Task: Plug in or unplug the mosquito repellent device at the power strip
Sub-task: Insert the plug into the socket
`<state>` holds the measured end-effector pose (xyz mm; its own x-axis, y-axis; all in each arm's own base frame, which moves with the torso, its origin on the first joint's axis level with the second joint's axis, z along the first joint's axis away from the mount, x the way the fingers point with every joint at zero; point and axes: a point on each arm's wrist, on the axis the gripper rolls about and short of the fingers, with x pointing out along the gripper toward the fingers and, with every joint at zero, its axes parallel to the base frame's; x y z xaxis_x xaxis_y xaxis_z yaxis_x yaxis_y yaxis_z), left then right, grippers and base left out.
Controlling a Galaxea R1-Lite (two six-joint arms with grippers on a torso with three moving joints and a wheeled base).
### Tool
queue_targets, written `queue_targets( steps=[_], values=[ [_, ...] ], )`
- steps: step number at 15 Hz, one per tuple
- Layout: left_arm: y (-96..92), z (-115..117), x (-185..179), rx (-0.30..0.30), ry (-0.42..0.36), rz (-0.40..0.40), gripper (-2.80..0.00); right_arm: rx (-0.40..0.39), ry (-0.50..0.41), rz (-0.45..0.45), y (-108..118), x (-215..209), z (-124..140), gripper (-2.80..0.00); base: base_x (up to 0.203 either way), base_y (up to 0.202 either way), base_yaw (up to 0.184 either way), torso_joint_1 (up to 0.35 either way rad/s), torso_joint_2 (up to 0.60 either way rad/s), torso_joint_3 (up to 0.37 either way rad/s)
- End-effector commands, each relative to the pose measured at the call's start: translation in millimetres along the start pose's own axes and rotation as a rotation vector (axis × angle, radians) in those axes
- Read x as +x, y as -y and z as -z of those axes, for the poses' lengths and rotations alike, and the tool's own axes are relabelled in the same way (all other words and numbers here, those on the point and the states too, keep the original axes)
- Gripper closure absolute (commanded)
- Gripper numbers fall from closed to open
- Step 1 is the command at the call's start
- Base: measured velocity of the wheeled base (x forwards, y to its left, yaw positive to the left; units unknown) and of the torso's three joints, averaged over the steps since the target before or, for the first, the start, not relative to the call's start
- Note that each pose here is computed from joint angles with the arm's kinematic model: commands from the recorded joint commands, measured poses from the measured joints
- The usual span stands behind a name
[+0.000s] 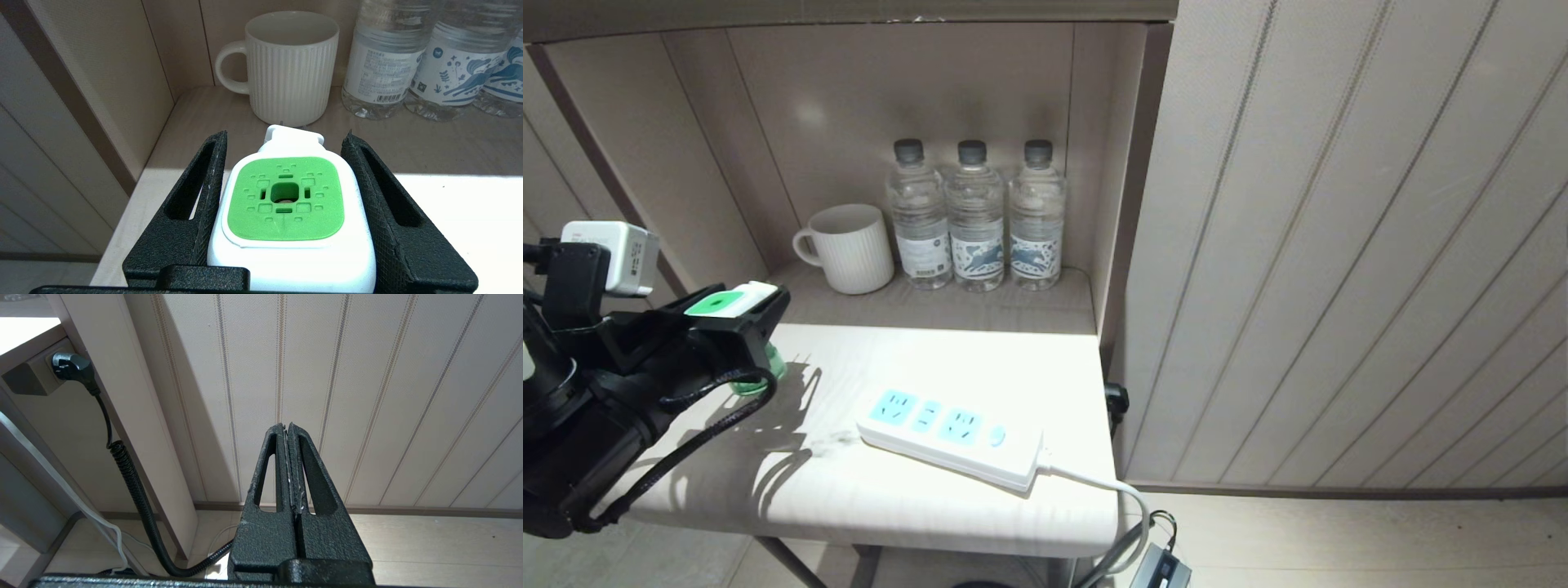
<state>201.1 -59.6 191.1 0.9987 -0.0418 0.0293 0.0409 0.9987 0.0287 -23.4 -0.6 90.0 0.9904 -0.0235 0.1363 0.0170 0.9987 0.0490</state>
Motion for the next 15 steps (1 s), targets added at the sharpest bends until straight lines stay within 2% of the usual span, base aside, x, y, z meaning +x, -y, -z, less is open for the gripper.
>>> queue_targets(
  steps=[1,6,10,15],
  values=[
    [2.0,10.2,5.9,0.007,-0.030,-0.003,0.00,0.000,0.001,-0.001,0.0,0.0,-0.1,0.00,0.000,0.000,0.000,0.000,0.00,0.000],
    [1.7,23.0,9.2,0.000,-0.008,-0.072,0.00,0.000,0.001,-0.001,0.0,0.0,-0.1,0.00,0.000,0.000,0.000,0.000,0.00,0.000],
    [3.2,35.3,22.4,0.009,-0.032,-0.084,0.00,0.000,0.002,-0.001,0.0,0.0,-0.1,0.00,0.000,0.000,0.000,0.000,0.00,0.000],
    [2.7,41.7,33.5,0.014,-0.002,-0.104,0.00,0.000,0.001,-0.001,0.0,0.0,-0.1,0.00,0.000,0.000,0.000,0.000,0.00,0.000]
  ],
)
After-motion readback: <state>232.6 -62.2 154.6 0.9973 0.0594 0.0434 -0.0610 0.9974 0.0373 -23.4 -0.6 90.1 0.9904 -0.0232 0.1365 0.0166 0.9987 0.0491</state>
